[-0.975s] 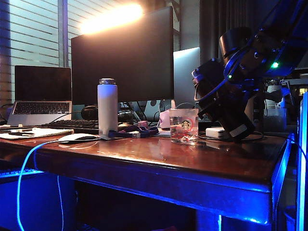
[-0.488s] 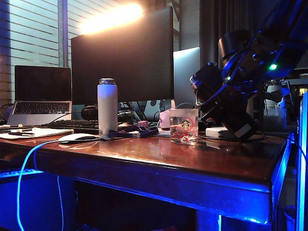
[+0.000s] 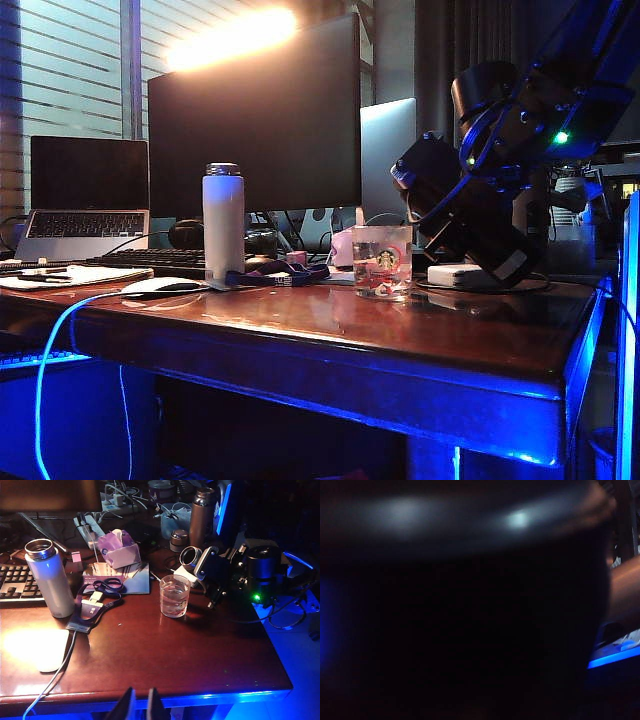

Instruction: Pick up the black thermos, pour a little water from inside into the glass cup, then place the black thermos back on the table.

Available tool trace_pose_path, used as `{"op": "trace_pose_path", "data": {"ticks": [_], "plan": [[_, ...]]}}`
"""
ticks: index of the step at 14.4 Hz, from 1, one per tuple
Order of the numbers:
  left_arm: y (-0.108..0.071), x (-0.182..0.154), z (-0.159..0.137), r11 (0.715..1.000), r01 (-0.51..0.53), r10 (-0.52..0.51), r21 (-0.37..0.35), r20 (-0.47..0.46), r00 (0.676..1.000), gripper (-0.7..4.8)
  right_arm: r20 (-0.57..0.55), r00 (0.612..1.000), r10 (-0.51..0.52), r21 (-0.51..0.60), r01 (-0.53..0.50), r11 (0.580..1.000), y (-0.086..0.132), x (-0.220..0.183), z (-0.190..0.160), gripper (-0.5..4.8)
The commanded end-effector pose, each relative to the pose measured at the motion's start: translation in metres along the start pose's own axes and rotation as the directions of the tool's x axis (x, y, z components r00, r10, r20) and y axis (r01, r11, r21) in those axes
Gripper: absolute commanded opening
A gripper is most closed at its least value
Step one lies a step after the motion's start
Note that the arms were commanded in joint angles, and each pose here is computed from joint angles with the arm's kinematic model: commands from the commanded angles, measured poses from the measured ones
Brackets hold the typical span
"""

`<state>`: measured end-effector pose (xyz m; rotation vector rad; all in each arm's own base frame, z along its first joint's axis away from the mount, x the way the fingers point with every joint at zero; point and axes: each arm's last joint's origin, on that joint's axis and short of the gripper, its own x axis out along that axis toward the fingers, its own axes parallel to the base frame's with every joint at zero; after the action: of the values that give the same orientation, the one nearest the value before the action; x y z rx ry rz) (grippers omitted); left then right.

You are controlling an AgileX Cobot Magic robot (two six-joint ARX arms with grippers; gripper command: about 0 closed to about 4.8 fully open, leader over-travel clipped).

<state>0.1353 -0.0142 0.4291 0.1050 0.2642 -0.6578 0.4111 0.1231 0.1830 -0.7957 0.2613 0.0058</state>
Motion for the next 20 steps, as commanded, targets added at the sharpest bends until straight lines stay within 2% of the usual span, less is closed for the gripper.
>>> {"op": "trace_pose_path", "data": {"ticks": [1, 8, 13, 18, 20], "plan": [[-0.0016, -0.0007, 0.0024, 1.000, 0.009, -0.010, 0.012, 0.016, 1.000, 0.53, 0.023, 0.999, -0.034, -0.093, 0.036, 0.995, -0.0023, 0.0012, 0.0043, 0.48], [-0.0016, -0.0007, 0.0024, 1.000, 0.009, -0.010, 0.012, 0.016, 1.000, 0.53, 0.014, 0.999, -0.046, -0.229, 0.048, 0.972, -0.0019, 0.0017, 0.0035, 0.48], [-0.0016, -0.0007, 0.0024, 1.000, 0.009, -0.010, 0.012, 0.016, 1.000, 0.52, 0.047, 0.996, -0.077, -0.332, 0.088, 0.939, -0.0049, 0.0014, 0.0070, 0.48], [-0.0019, -0.0005, 0.0025, 1.000, 0.012, -0.012, 0.012, 0.016, 1.000, 0.52, 0.030, 0.995, -0.094, -0.349, 0.098, 0.932, -0.0053, 0.0013, 0.0066, 0.48], [-0.0019, -0.0005, 0.0024, 1.000, 0.012, -0.012, 0.012, 0.016, 1.000, 0.53, 0.031, 0.995, -0.093, -0.405, 0.098, 0.909, -0.0053, 0.0013, 0.0066, 0.48]]}}
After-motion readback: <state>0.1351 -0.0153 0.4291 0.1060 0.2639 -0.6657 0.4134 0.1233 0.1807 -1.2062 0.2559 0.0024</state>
